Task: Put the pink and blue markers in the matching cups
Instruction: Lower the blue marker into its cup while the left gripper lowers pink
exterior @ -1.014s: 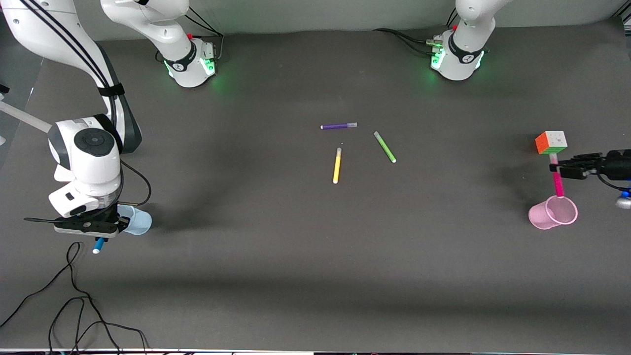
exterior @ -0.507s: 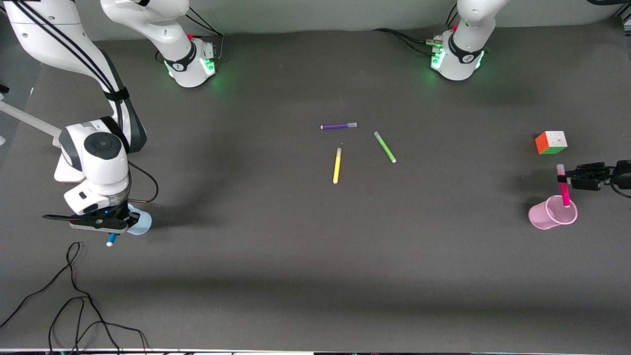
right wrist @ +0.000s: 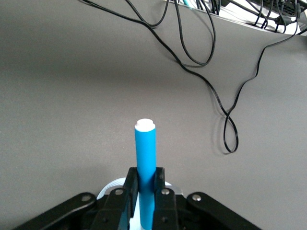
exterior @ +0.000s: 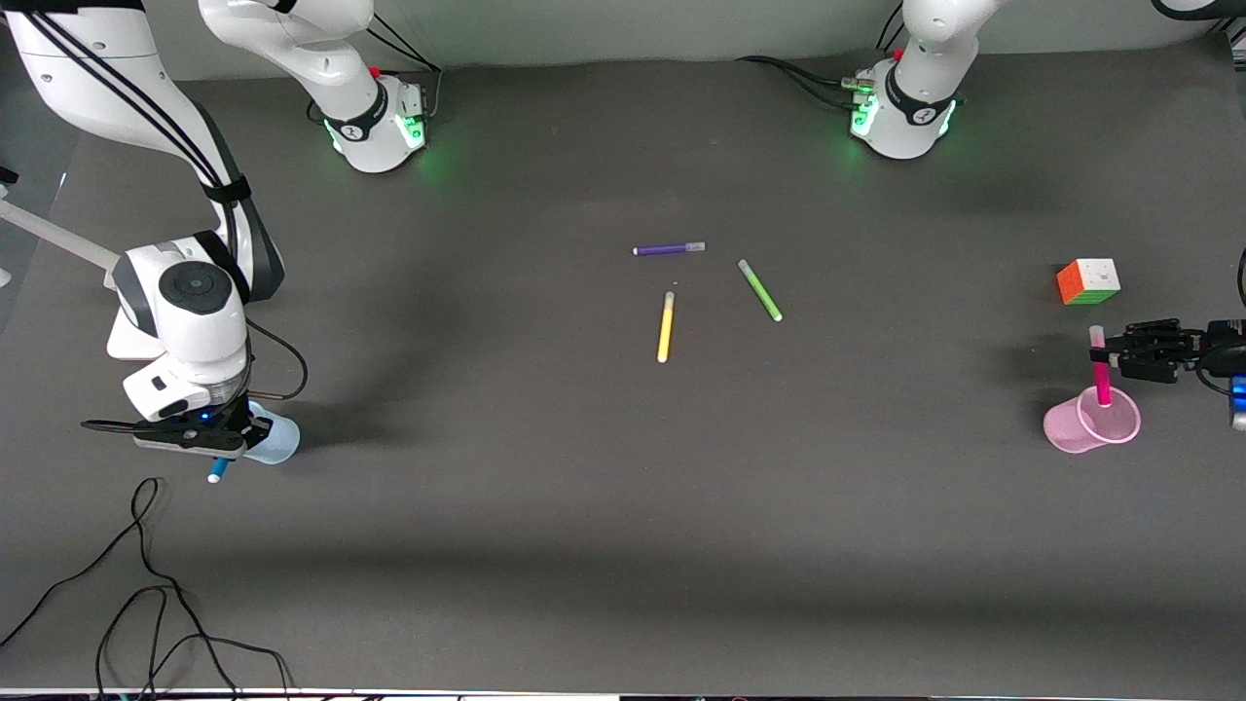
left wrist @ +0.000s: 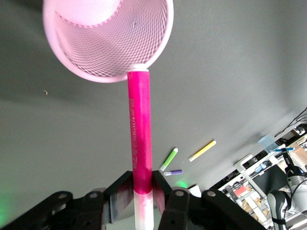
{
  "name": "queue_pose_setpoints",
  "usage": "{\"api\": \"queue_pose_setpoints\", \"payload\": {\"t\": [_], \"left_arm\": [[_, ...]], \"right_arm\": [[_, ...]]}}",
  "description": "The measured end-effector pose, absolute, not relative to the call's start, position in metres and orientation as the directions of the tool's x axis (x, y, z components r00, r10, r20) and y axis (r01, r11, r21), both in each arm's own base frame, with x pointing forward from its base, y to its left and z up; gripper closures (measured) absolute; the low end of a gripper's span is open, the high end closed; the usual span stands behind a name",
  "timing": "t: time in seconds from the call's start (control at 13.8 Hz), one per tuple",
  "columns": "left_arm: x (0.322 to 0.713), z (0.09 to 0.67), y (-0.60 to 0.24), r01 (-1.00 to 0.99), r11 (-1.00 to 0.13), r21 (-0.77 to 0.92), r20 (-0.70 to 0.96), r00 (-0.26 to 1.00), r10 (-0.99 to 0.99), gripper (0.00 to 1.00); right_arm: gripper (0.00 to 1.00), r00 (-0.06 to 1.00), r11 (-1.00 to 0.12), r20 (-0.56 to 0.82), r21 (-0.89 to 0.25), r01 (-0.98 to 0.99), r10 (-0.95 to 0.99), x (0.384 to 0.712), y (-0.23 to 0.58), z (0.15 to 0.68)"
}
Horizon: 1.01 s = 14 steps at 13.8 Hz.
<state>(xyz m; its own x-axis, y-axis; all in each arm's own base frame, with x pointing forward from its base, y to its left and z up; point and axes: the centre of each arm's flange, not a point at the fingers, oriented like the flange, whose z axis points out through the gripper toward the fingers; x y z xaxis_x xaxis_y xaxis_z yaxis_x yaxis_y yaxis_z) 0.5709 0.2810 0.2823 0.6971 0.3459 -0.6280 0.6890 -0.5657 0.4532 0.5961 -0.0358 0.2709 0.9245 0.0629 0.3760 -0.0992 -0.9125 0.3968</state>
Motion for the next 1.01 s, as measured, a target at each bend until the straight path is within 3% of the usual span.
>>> {"api": "queue_pose_setpoints", "payload": {"t": [0.72, 1.01], "left_arm": [[0.587, 0.27, 0.291, 0.773, -0.501, 0.389, -0.674, 0.61, 0.417, 0.77], [0.584, 0.254, 0.293, 0.814, -0.464, 0.35, -0.733, 0.546, 0.405, 0.77]], "right_arm": [[0.83, 0.91, -0.907, 0.412, 0.362, -0.216, -0.053, 0.595, -0.041, 0.269], [0.83, 0.885, -0.863, 0.456, 0.405, -0.303, -0.096, 0.59, -0.025, 0.261]]}}
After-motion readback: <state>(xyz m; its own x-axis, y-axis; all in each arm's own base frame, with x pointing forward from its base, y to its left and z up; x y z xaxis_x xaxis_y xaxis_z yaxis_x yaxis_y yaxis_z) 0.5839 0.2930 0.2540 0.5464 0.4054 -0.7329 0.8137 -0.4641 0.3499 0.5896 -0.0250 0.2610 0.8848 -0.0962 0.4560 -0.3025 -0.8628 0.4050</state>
